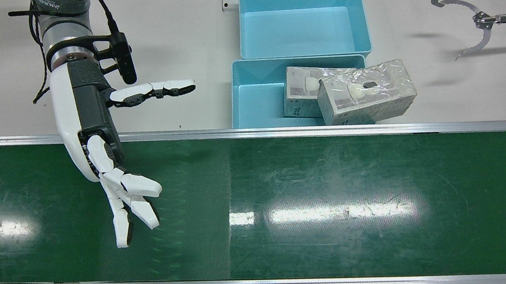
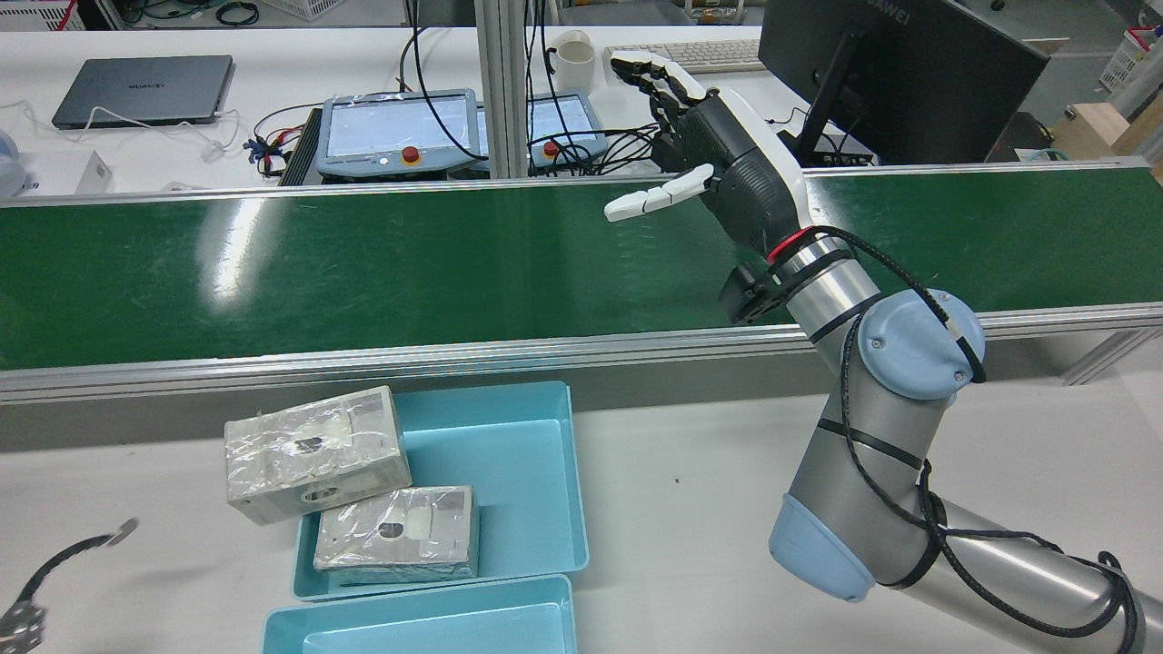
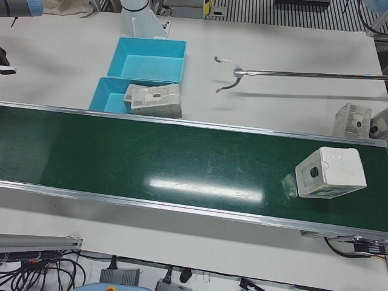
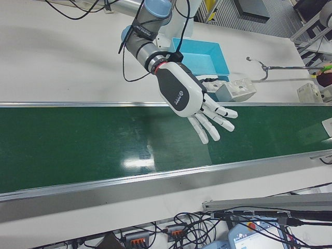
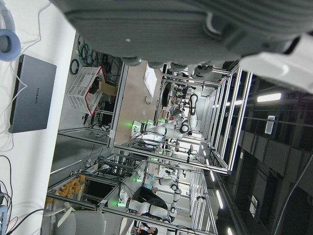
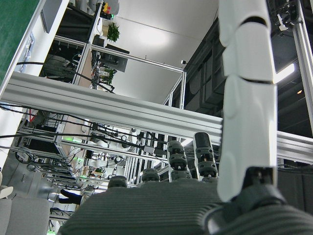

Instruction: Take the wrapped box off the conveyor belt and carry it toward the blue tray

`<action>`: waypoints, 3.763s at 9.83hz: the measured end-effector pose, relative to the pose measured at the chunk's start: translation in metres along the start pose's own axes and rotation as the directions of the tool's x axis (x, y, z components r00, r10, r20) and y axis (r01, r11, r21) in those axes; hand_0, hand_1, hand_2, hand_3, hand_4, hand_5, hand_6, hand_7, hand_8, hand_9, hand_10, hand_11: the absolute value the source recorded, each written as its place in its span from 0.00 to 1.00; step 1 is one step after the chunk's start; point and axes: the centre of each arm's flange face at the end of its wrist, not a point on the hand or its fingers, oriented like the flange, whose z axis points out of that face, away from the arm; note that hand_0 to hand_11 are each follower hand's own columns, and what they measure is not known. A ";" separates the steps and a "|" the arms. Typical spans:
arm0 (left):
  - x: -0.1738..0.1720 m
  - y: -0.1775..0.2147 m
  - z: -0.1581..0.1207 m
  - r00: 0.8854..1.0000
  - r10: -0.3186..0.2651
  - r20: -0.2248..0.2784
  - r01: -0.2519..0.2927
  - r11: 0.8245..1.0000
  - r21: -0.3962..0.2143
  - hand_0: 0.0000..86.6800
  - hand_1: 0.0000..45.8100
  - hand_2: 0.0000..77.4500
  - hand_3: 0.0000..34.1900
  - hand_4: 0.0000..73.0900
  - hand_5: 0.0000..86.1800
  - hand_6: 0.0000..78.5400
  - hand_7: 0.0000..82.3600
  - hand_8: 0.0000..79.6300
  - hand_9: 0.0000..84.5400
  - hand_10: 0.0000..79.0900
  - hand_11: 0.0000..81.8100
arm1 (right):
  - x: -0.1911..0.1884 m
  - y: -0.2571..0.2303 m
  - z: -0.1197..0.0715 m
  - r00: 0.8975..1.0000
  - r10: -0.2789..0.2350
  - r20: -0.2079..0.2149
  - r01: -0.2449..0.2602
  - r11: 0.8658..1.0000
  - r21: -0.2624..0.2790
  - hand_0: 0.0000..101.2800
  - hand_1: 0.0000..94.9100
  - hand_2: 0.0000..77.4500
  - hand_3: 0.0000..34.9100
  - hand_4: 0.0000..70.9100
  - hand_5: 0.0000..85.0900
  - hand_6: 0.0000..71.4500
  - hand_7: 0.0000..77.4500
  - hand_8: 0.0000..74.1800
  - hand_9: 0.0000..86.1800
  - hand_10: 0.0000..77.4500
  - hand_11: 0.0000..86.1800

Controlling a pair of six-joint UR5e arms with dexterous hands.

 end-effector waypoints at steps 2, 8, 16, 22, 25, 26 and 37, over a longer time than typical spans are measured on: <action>0.000 0.000 0.000 1.000 0.000 0.000 0.000 1.000 0.000 0.00 0.00 0.01 0.00 0.00 0.01 0.00 0.00 0.01 0.00 0.01 0.01 | -0.003 -0.008 -0.006 1.000 -0.001 0.009 0.001 1.000 0.014 0.48 0.17 0.13 0.32 0.02 0.29 0.03 0.06 0.01 0.02 0.00 0.01; 0.000 0.000 0.000 1.000 0.000 0.000 0.000 1.000 0.000 0.00 0.00 0.01 0.00 0.00 0.01 0.00 0.01 0.01 0.00 0.01 0.01 | -0.005 -0.017 -0.010 1.000 0.012 0.009 -0.013 1.000 0.026 0.46 0.13 0.08 0.17 0.04 0.28 0.03 0.06 0.04 0.02 0.00 0.01; 0.000 0.000 0.000 1.000 0.000 0.000 0.000 1.000 0.000 0.00 0.00 0.01 0.00 0.00 0.01 0.00 0.00 0.01 0.00 0.01 0.01 | -0.010 -0.035 0.003 0.996 0.010 -0.083 0.008 0.978 0.206 0.50 0.18 0.07 0.06 0.06 0.48 0.08 0.10 0.03 0.02 0.00 0.01; 0.000 0.000 0.000 1.000 0.000 0.000 0.000 1.000 0.000 0.00 0.00 0.01 0.00 0.00 0.01 0.00 0.01 0.01 0.00 0.01 0.01 | 0.006 -0.040 0.013 0.994 0.070 -0.086 -0.055 0.984 0.170 0.47 0.13 0.07 0.01 0.01 0.39 0.08 0.07 0.03 0.02 0.00 0.01; 0.000 0.000 0.000 1.000 0.000 0.000 0.000 1.000 0.000 0.00 0.00 0.01 0.00 0.00 0.01 0.00 0.00 0.01 0.01 0.01 0.01 | 0.010 -0.045 0.013 0.993 0.076 -0.088 -0.060 0.984 0.169 0.47 0.13 0.06 0.02 0.01 0.37 0.06 0.04 0.03 0.02 0.00 0.01; 0.000 0.000 0.000 1.000 0.000 0.000 0.000 1.000 0.000 0.00 0.00 0.01 0.00 0.00 0.01 0.00 0.00 0.01 0.01 0.01 0.01 | 0.011 -0.044 0.014 0.993 0.076 -0.088 -0.061 0.984 0.168 0.47 0.13 0.06 0.02 0.01 0.37 0.06 0.04 0.03 0.02 0.00 0.01; 0.000 0.000 0.000 1.000 0.000 0.000 0.000 1.000 0.000 0.00 0.00 0.01 0.00 0.00 0.01 0.00 0.00 0.01 0.00 0.01 0.01 | 0.017 -0.040 0.014 0.993 0.077 -0.093 -0.061 0.985 0.164 0.47 0.13 0.08 0.16 0.00 0.33 0.04 0.04 0.01 0.01 0.00 0.01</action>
